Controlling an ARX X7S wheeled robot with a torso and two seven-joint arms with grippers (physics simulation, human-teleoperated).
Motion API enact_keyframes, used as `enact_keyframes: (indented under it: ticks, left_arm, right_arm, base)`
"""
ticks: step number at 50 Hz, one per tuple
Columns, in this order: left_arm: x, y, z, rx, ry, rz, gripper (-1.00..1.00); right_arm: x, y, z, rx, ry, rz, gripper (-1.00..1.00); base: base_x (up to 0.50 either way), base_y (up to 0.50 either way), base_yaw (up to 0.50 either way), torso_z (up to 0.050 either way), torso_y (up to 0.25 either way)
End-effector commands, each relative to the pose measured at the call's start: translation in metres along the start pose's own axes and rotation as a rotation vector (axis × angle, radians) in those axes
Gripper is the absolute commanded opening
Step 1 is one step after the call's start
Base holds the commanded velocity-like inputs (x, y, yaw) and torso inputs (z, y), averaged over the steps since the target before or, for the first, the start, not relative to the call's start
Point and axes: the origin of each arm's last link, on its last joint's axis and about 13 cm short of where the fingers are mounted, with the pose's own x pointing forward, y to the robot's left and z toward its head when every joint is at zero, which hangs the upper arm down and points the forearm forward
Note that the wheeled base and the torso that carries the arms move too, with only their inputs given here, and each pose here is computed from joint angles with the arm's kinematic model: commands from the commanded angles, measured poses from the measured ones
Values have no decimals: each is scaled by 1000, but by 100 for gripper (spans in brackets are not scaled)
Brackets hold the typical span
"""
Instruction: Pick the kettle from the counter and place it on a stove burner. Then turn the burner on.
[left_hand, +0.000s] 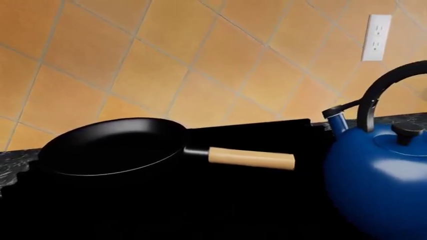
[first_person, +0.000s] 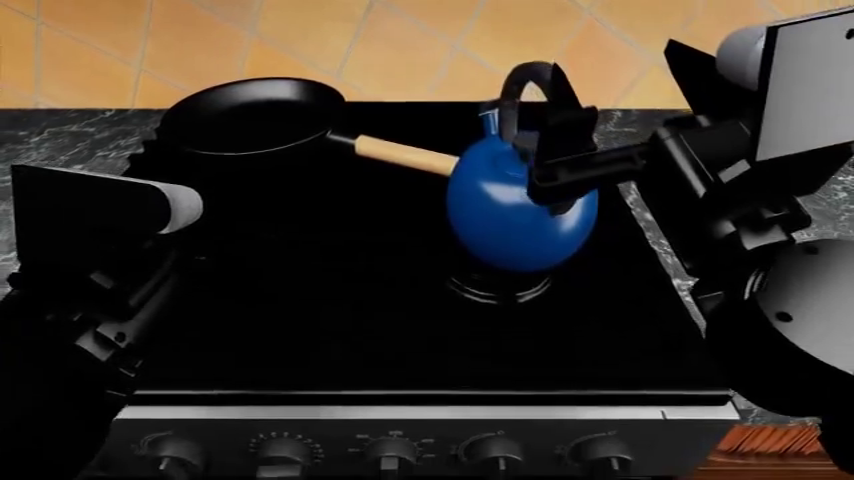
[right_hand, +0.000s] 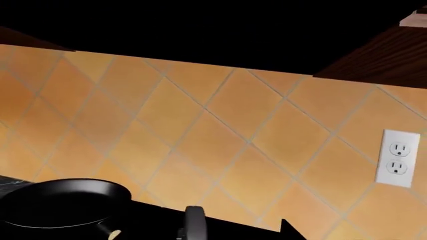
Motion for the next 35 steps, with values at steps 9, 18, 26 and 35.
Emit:
enact_keyframes:
  ticks: [9, 18, 26, 35]
  left_arm:
    - [0, 0, 0, 0, -5, -1, 100]
    - [1, 0, -1, -5, -5, 2, 100]
    - [2, 0, 0, -5, -9, 9, 100]
    - [2, 0, 0, -9, -14, 15, 100]
  right_arm:
    - [-5, 2, -2, 3, 5, 0, 100]
    - [-8, 0, -5, 12, 8, -10, 100]
    - [-11, -1, -8, 17, 10, -16, 100]
    - [-11, -1, -8, 19, 10, -13, 100]
  base:
    - [-188, 0, 0, 0, 0]
    - [-204, 0, 0, 0, 0]
    - [-203, 0, 0, 0, 0]
    - [-202, 0, 0, 0, 0]
